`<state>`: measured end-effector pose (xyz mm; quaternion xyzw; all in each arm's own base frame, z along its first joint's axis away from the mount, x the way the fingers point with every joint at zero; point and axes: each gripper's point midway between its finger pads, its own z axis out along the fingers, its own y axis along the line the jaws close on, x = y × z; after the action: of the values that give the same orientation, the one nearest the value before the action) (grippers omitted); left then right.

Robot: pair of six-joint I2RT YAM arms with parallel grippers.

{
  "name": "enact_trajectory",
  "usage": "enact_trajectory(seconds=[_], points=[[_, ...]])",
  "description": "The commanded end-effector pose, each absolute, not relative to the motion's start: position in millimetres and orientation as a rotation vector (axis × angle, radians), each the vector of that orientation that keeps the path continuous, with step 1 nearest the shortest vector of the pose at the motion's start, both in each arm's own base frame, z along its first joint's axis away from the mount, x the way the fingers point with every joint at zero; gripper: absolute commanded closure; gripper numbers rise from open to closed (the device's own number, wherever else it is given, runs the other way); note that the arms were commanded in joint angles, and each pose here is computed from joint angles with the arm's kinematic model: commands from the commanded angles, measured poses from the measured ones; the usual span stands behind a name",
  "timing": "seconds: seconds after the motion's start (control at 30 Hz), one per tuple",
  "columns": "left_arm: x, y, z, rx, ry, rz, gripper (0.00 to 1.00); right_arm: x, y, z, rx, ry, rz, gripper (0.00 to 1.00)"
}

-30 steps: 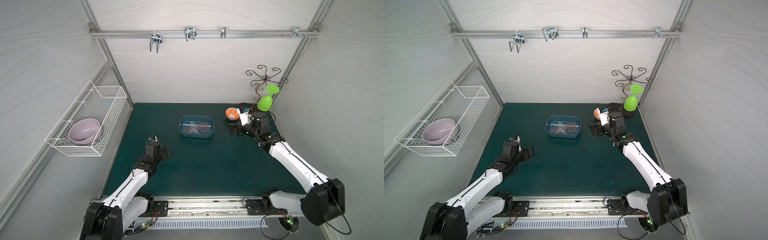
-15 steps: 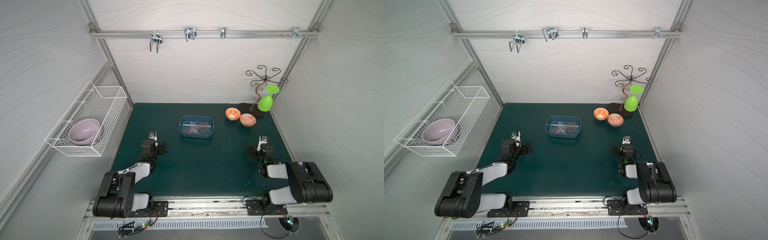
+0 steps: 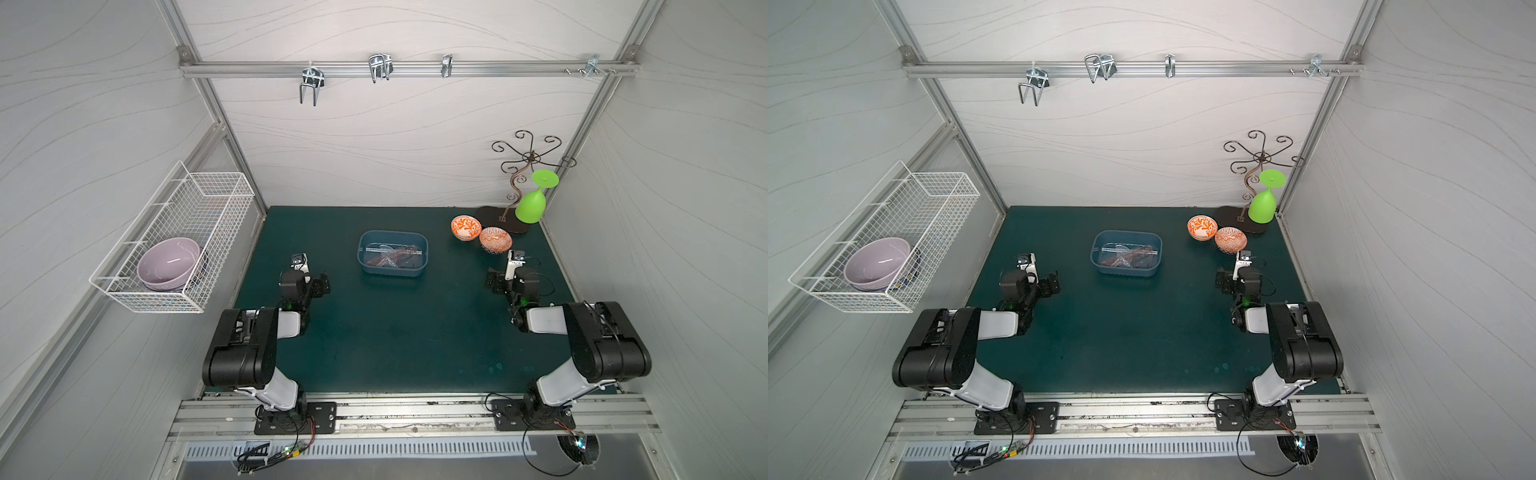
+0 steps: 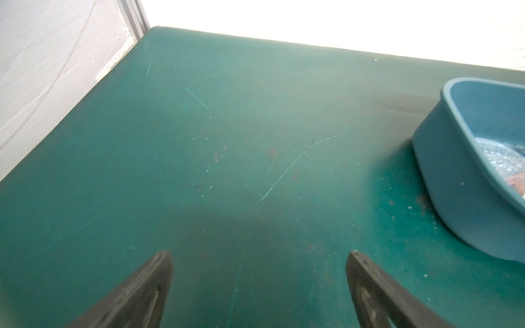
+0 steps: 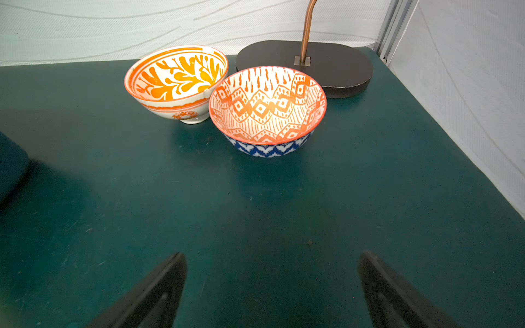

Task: Put the scattered rulers into the storage box
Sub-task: Reset both arms

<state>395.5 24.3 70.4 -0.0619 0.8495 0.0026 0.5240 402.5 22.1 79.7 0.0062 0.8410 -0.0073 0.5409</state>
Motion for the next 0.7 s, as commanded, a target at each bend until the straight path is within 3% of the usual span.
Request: enact_trajectory(seconds=[0.0, 0.67], points=[[405.3, 23.4, 85.2, -0.146, 1.978, -0.007, 0.0, 403.3, 21.6, 79.4, 0.019, 2.002, -0.008, 0.01], [401.3, 22.1, 89.6, -0.148, 1.952, 0.049, 0.0, 397.9, 15.2, 83.6, 0.061, 1.969, -0.088, 0.01]])
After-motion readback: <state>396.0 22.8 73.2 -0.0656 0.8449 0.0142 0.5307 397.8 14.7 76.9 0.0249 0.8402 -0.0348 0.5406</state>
